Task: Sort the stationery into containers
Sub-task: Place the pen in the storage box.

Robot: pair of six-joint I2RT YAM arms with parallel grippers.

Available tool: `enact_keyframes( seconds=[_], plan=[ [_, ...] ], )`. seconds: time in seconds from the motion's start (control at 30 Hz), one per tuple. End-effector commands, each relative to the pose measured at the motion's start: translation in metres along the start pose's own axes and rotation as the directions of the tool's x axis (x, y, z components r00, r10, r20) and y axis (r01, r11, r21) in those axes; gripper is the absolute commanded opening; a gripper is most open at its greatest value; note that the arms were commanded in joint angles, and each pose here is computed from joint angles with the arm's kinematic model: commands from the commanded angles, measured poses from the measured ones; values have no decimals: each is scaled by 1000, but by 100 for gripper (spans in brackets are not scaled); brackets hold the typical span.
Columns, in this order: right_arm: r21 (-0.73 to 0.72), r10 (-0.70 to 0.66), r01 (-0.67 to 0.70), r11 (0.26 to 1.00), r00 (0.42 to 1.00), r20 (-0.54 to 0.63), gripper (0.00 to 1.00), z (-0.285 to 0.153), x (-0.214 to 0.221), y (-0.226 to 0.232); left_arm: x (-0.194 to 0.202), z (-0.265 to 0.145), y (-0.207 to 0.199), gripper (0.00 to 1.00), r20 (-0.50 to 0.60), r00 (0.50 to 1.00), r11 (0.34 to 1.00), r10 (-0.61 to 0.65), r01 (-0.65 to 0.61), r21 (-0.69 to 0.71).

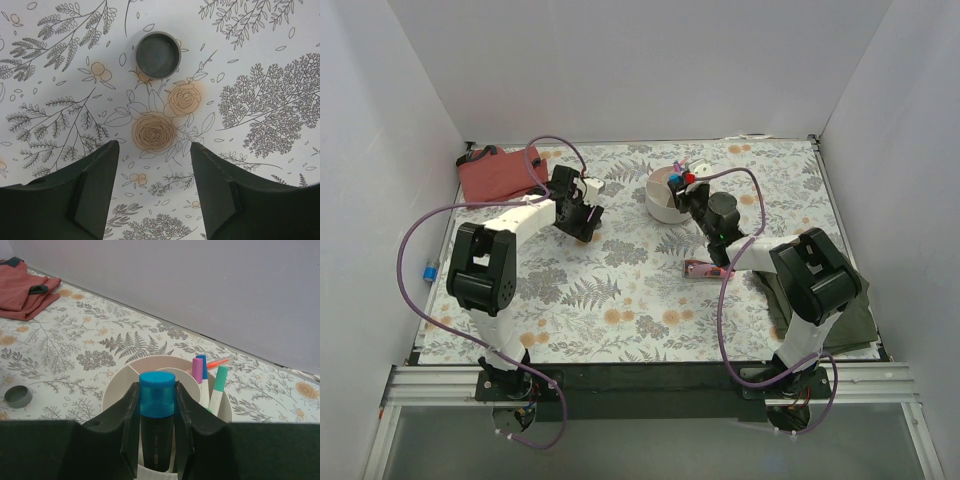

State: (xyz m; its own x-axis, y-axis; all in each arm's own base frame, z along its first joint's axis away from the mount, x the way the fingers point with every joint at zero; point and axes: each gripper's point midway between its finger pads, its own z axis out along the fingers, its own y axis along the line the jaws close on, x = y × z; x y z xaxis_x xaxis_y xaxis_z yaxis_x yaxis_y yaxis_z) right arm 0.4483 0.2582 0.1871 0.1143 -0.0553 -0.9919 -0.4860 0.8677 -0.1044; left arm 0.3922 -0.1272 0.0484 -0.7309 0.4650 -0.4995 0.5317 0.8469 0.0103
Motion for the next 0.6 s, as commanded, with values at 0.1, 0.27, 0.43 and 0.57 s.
enact_keyframes(
  seconds=[0.1, 0.27, 0.43, 0.57],
  plan=[
    [45, -25, 21, 999, 996, 90, 31, -4, -30, -8, -16, -1, 0, 59, 21, 1000, 1000, 12, -12, 11],
    [41, -38, 35, 999, 995, 94, 57, -9, -48, -9, -18, -1, 0, 59, 30, 1000, 1000, 6, -6, 12],
    [36, -47, 45, 998, 998, 48, 71, -13, -71, -13, -30, -12, 4, 59, 87, 996, 1000, 10, -8, -17],
    [9, -49, 48, 999, 998, 45, 73, -23, -96, -11, -37, -26, 9, 59, 139, 990, 999, 31, -25, -45]
  ],
)
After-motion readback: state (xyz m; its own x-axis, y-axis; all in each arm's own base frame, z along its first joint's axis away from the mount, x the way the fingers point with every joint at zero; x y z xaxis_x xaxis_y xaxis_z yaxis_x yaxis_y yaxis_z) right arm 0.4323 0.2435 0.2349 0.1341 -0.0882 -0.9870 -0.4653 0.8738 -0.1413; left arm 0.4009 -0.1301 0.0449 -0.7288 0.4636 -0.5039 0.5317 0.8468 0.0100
